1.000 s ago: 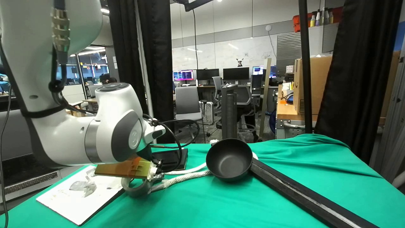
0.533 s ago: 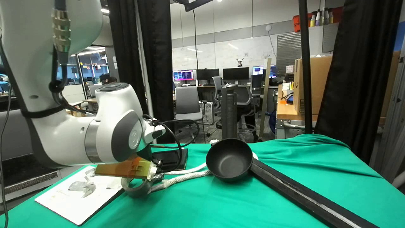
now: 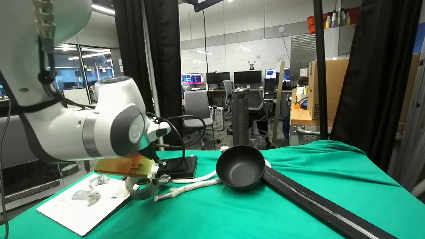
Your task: Put the grey masking tape inside the black bowl
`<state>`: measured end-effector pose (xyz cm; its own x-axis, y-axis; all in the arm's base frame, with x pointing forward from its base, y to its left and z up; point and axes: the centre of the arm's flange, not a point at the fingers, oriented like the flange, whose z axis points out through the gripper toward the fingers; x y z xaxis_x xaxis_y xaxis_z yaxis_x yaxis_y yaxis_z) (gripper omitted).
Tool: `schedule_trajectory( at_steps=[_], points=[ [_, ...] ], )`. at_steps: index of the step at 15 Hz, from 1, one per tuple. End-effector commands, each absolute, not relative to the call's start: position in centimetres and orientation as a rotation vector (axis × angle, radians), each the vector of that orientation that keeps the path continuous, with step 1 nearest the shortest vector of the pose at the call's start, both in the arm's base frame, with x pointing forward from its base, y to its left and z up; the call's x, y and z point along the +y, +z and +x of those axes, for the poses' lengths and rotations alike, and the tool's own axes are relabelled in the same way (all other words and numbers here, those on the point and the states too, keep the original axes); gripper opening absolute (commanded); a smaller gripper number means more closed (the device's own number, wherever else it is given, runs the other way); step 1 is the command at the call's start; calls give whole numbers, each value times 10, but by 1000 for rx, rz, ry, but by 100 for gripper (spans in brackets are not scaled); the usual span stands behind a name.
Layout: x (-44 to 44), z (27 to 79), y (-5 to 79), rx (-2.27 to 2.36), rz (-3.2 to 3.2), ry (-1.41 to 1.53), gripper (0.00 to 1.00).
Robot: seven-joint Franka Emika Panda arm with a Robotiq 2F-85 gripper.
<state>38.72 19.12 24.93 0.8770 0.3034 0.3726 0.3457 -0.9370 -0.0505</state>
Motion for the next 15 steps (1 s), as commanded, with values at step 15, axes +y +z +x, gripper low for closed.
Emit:
schedule_trajectory(
  at_steps=[15],
  points=[
    [55, 408, 464, 226, -3169, -404, 12]
  ],
)
